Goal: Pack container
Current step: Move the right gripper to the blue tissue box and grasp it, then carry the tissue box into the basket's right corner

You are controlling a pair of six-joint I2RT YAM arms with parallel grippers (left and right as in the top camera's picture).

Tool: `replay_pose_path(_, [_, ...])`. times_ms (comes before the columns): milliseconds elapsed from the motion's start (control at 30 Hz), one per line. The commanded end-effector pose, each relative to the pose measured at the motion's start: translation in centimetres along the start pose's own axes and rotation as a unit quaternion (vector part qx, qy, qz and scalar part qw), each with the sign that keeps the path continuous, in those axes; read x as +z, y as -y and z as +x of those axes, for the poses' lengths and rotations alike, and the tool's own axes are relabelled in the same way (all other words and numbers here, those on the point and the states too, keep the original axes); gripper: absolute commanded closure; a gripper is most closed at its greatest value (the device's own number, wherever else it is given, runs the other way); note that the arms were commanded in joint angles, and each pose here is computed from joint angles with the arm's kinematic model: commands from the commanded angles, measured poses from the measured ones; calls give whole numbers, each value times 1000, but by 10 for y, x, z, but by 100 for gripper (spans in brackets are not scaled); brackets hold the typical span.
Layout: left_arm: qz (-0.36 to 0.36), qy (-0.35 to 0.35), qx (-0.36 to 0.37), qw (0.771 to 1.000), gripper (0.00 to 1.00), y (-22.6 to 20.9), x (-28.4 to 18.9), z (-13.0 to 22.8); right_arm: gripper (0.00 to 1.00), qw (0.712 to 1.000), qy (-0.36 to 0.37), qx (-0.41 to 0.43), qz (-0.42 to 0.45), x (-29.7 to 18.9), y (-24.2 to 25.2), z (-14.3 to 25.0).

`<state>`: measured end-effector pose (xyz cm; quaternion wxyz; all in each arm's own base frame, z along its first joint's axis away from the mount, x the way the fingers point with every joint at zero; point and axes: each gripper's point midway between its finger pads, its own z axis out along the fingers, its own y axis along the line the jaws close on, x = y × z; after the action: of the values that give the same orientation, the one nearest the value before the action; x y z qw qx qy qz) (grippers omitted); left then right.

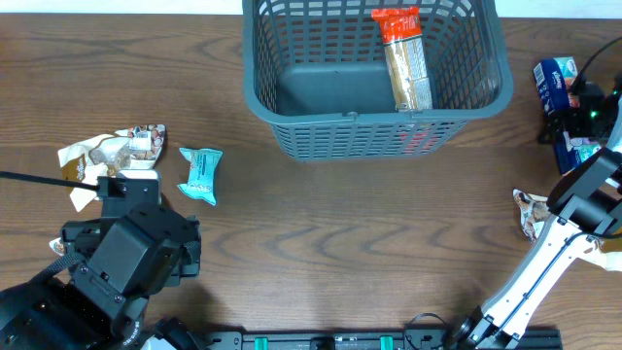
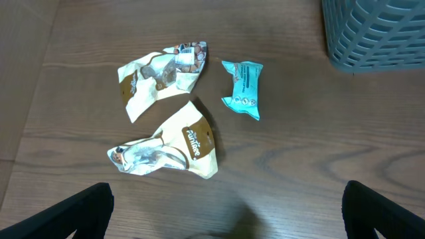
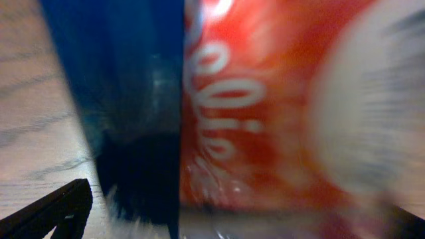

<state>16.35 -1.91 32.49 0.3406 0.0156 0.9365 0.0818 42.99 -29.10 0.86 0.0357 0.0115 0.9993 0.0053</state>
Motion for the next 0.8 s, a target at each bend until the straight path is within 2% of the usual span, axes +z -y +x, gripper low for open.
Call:
replay_pose_path(0, [-9,7,-1,1000,1,-5,-3,-3,1,1000,-14,17,-13,13,-6,6])
replay_pose_path(67, [-9,7,-1,1000,1,-5,-3,-3,1,1000,-19,17,-17,18,-8,9])
replay_pose_path(100, [-9,7,-1,1000,1,-5,-3,-3,7,999,-20,18,-17,18,-8,10])
replay_pose_path(167, [-9,7,-1,1000,1,-5,-3,-3,42,999,-18,33,-11,19,-5,9])
replay_pose_path(200, [-9,7,-1,1000,1,-5,-3,-3,73,999,-17,41,-7,19,-4,8])
replay_pose_path(233, [-9,7,-1,1000,1,-5,-3,-3,96,999,-16,48,-2,19,-2,7])
replay_pose_path(267, [-9,7,-1,1000,1,-5,-3,-3,99,998,-15,56,3,19,0,7])
replay_pose_path(567, [-9,7,-1,1000,2,-5,-3,-3,99,993,19,120,6,-2,1,-11])
replay_pose_path(667, [-9,7,-1,1000,1,-5,-3,-3,99,991,61,114,-18,-32,-11,-31])
replay_pose_path(767, [-9,7,-1,1000,1,-5,-3,-3,99,986,130,98,-28,-83,-22,-57])
